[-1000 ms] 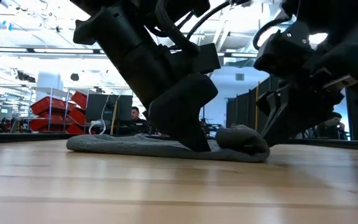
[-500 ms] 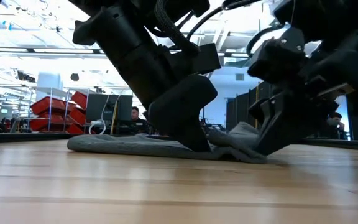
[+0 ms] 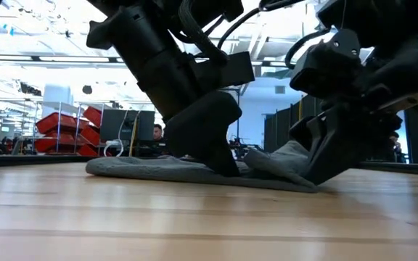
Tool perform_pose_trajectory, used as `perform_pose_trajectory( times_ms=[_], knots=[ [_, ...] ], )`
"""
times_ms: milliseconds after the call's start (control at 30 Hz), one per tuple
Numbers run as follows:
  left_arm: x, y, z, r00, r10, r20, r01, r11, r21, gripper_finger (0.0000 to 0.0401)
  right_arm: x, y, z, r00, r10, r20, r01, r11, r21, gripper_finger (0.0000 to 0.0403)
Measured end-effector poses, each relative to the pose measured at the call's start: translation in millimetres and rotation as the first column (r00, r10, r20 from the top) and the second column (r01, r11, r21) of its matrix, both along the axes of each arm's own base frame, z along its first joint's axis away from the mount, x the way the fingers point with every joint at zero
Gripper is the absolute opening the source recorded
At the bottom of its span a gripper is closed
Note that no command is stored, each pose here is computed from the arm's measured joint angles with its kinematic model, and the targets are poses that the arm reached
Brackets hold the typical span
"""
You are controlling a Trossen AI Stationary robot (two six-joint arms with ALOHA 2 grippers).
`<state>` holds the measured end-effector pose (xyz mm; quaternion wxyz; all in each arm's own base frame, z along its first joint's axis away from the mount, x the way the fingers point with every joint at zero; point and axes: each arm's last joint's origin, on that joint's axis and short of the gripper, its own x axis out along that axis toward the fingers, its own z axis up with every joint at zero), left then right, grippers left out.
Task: Roll towel
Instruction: Roll the gray towel
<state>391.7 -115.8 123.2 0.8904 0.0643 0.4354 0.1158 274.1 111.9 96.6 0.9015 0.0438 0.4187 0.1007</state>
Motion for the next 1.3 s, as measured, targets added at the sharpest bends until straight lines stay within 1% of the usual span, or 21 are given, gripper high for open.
perform_pose_trajectory(
  times_ms=[100, 167, 300, 367, 400, 500, 700, 767, 867, 1067, 1167, 1300],
  knots=[
    [-3, 1, 7, 1.0, -0.013, -0.007, 0.013, 1.0, 0.012, 0.0015, 0, 0, 0, 1.0, 0.014, -0.007, -0.014, 1.0, 0.014, 0.0],
    [-6, 0, 20, 1.0, -0.02, 0.013, 0.019, 1.0, 0.011, 0.0015, 0, 0, 0, 1.0, 0.018, -0.009, -0.018, 1.0, 0.018, 0.0],
    [-9, -9, 55, 0.988, -0.053, 0.142, 0.054, 0.998, -0.007, 0.0015, 0, 0, -1, 1.0, 0.019, -0.01, -0.018, 1.0, 0.018, 0.0],
    [-5, -18, 65, 0.968, -0.097, 0.231, 0.102, 0.995, -0.009, 0.0015, -1, 0, -1, 1.0, 0.018, -0.01, -0.018, 1.0, 0.018, 0.0],
    [-3, -23, 65, 0.959, -0.134, 0.251, 0.14, 0.99, -0.005, 0.0015, -1, 0, -1, 1.0, 0.018, -0.008, -0.018, 1.0, 0.017, 0.0],
    [6, -34, 50, 0.933, -0.205, 0.295, 0.219, 0.976, -0.016, 0.0015, 0, 0, -1, 1.0, 0.017, -0.006, -0.017, 1.0, 0.016, 0.0],
    [25, -38, 8, 0.903, -0.214, 0.372, 0.234, 0.972, -0.009, 0.0015, 0, 0, -1, 1.0, 0.016, -0.004, -0.016, 1.0, 0.013, 0.0],
    [26, -34, -1, 0.915, -0.211, 0.343, 0.227, 0.974, -0.005, 0.0015, 0, 0, -1, 1.0, 0.015, -0.004, -0.015, 1.0, 0.012, 0.0],
    [28, -25, -11, 0.936, -0.179, 0.302, 0.194, 0.981, -0.019, 0.0015, -1, 1, -1, 1.0, 0.012, -0.005, -0.012, 1.0, 0.013, 0.0],
    [25, -15, -19, 0.964, -0.13, 0.233, 0.143, 0.989, -0.043, 0.0015, -6, -1, 13, 1.0, 0.018, 0.007, -0.018, 1.0, 0.012, 0.0],
    [22, -13, -22, 0.967, -0.11, 0.229, 0.126, 0.991, -0.054, 0.0015, -12, -3, 32, 0.999, 0.014, 0.047, -0.011, 0.999, -0.053, 0.0],
    [16, -12, -29, 0.962, -0.085, 0.259, 0.11, 0.991, -0.082, 0.0015, -20, -18, 56, 0.992, -0.072, 0.102, 0.087, 0.984, -0.156, 0.0]
  ],
)
